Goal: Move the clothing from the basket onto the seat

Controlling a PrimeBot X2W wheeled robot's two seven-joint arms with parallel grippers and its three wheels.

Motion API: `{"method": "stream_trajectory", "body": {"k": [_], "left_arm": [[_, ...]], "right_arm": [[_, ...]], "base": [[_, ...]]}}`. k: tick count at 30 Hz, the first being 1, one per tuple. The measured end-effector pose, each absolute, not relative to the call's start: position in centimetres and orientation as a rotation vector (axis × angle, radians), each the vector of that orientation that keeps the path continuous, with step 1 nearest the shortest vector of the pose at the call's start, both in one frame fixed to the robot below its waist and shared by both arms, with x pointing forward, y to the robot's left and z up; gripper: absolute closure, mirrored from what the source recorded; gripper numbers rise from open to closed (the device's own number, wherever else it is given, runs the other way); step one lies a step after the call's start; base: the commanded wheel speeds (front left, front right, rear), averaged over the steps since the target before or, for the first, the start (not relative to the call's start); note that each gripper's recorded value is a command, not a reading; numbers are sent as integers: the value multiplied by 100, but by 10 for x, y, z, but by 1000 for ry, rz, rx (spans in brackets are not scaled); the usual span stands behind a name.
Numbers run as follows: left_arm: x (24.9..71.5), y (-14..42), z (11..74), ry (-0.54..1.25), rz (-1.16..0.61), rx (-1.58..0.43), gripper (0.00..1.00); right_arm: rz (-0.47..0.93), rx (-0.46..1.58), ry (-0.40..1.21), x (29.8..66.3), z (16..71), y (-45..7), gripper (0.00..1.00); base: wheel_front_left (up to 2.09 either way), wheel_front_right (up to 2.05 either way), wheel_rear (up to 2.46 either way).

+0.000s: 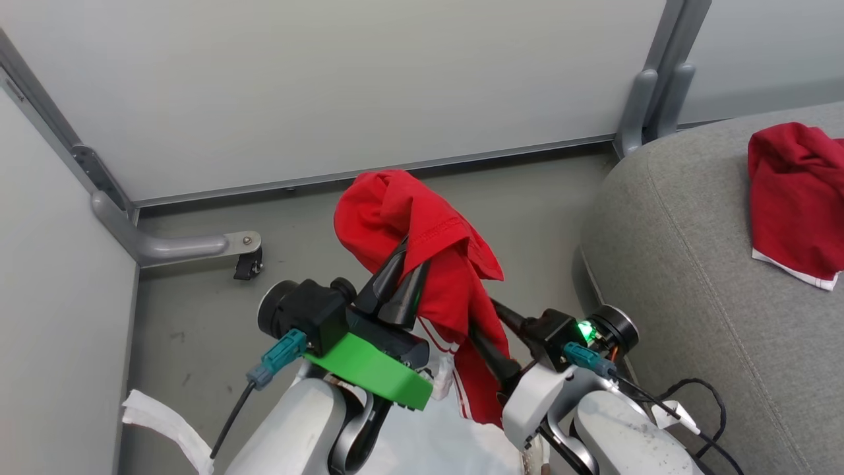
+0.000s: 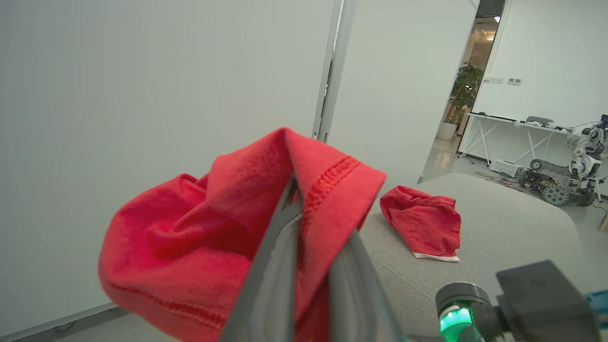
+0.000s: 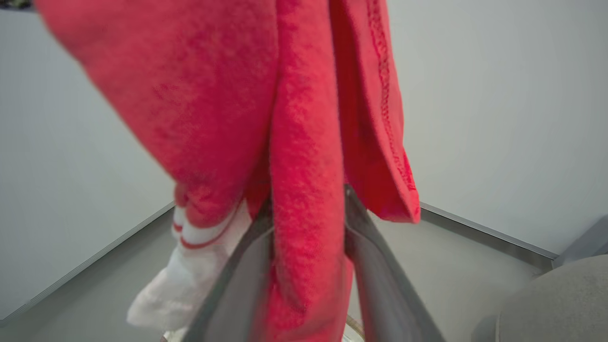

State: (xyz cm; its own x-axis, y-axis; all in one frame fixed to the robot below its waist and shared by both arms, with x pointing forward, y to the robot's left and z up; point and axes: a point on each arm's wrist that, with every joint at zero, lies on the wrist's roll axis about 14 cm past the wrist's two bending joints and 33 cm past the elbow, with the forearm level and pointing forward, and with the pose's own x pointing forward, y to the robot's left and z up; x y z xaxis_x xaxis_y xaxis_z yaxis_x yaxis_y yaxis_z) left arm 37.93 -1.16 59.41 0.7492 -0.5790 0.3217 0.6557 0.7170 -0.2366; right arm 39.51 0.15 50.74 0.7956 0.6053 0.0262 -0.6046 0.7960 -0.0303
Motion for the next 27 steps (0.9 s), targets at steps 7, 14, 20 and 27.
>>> {"method": "stream_trajectory", "body": {"k": [7, 14, 20, 27], "left_arm": [[382, -5, 587, -216, -660, -364, 0], [386, -15, 579, -191, -681, -367, 0], [386, -38, 567, -155, -746, -363, 0], [379, -83, 555, -108, -880, -359, 0]], "right_arm": [[616, 37, -40, 397, 511, -5, 100], [504, 83, -55, 394, 515, -40, 100], [377, 110, -90, 386, 523, -81, 100], [186, 115, -134, 370, 534, -143, 100]], "base": [[0, 0, 0], [0, 0, 0], [0, 0, 0], [0, 0, 0]]}}
